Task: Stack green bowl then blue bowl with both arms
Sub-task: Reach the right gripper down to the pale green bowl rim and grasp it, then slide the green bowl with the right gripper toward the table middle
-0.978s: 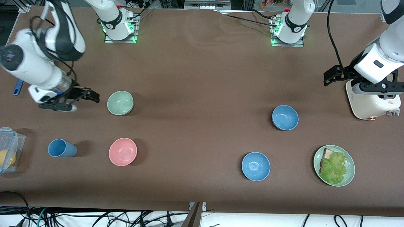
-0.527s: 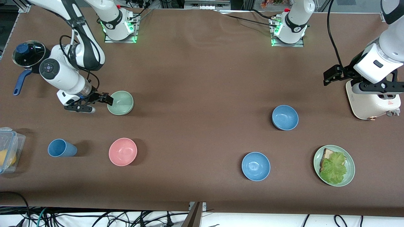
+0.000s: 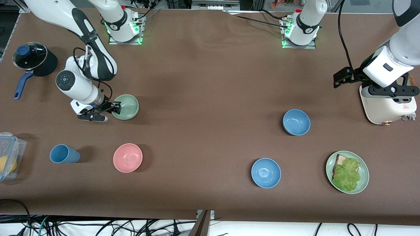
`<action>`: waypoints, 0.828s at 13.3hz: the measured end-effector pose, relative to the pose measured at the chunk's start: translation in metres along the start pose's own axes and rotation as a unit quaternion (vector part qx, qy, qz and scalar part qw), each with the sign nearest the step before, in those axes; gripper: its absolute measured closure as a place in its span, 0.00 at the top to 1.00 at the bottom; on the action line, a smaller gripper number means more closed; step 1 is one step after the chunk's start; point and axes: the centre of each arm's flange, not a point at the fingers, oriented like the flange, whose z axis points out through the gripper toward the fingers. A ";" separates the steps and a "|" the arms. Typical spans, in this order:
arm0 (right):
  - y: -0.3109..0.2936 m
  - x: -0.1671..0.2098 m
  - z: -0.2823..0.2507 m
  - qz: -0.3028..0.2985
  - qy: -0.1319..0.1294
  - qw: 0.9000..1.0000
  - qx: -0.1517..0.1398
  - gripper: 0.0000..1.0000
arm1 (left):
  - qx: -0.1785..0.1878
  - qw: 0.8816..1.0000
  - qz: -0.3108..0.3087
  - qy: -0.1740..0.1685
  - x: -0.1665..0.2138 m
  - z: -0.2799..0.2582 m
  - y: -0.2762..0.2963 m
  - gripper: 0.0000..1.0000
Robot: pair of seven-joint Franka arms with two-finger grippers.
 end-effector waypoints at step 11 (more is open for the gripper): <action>-0.133 0.047 -0.148 -0.041 -0.019 0.999 0.020 0.04 | 0.000 1.000 -0.002 -0.004 0.000 0.001 -0.003 1.00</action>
